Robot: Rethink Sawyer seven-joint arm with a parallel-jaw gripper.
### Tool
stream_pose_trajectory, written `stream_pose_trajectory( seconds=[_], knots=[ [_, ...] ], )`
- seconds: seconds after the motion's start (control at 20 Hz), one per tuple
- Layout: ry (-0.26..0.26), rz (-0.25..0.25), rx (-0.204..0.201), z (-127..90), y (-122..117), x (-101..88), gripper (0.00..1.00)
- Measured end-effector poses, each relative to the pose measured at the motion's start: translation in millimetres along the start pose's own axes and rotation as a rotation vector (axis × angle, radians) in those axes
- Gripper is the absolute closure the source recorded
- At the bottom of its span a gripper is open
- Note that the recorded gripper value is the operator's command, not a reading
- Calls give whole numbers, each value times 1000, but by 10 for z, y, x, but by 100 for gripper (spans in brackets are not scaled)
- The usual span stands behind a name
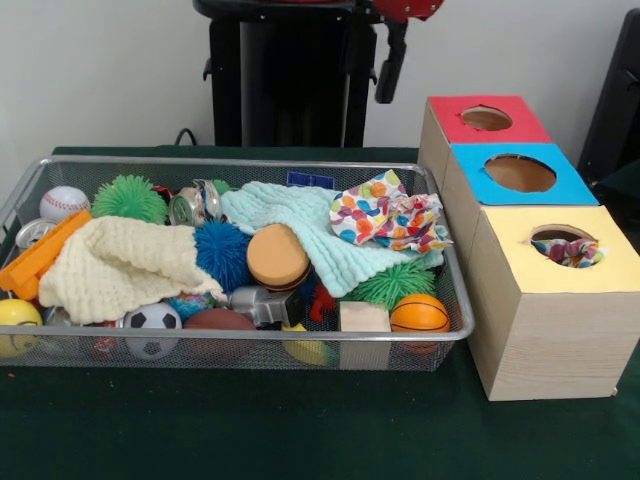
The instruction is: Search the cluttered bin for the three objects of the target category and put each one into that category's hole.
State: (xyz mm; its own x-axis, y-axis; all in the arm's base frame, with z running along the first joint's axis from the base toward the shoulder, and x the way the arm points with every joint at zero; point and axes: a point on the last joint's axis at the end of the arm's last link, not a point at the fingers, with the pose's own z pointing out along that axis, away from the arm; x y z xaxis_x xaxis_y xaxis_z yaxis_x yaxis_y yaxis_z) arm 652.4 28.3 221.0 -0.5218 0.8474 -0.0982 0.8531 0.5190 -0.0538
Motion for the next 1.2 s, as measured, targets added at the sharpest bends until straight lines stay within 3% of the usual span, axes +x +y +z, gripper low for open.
stream_pose_trajectory(
  seconds=[0.3,0.65,1.2],
  knots=[
    [-56,16,-29,119,-78,-100,0],
    [-95,19,-82,377,-65,-9,0],
    [-60,-29,-44,706,14,400,0]
  ],
)
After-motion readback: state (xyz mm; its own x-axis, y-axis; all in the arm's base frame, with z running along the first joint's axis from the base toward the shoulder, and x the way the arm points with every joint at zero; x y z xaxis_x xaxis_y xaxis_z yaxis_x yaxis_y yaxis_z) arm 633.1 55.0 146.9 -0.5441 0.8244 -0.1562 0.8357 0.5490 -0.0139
